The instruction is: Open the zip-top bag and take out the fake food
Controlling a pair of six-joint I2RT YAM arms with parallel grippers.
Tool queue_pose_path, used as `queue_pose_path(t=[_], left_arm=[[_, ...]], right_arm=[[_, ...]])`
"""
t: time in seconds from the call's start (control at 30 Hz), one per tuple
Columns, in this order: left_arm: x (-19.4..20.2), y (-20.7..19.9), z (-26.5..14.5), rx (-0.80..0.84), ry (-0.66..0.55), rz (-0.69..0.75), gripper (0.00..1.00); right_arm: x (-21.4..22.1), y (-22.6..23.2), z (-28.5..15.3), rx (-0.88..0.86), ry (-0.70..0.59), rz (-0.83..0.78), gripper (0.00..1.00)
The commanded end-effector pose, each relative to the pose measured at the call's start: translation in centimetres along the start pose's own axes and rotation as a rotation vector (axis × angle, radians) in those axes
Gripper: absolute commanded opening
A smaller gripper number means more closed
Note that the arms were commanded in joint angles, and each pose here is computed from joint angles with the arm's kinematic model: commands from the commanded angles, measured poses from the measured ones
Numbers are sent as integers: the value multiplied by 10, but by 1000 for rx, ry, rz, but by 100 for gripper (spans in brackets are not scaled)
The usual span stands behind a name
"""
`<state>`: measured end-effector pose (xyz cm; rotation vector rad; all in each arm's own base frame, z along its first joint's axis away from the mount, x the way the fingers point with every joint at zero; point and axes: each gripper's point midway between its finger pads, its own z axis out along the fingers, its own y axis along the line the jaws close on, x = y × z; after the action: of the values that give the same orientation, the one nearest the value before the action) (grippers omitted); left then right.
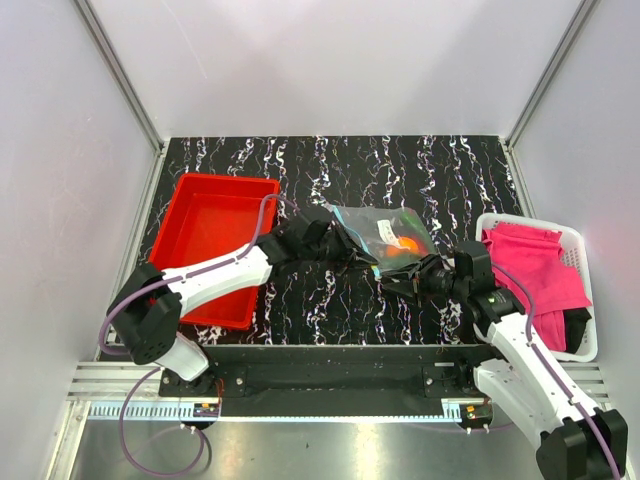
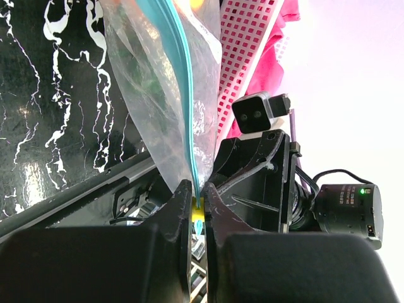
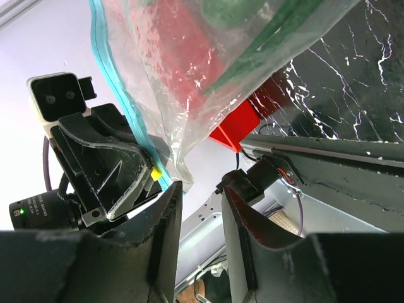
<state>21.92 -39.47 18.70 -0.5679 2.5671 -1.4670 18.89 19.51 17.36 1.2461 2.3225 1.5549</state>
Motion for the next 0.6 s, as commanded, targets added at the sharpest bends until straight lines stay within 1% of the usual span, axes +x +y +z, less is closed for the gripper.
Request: queue_pose_path(t=[0.0,0.17,0.4,0.53,0.57], left_arm=[[2,-22,-5,67,-17,11,0],[9,-28,-3,75,-5,12,0],[18,-22,1,69,16,-9,0],[19,-23,2,79,17,-22,0],[19,-19,2,71,14,-29,0]], right_arm=[[12,19,-7,-53,28,-49,38],[11,23,-5,-110,22,-30,37],[9,26,-4,-128,7,-3,29],[7,21,-1,-112,4,11,2],[7,20,-1,-111,3,12,0]])
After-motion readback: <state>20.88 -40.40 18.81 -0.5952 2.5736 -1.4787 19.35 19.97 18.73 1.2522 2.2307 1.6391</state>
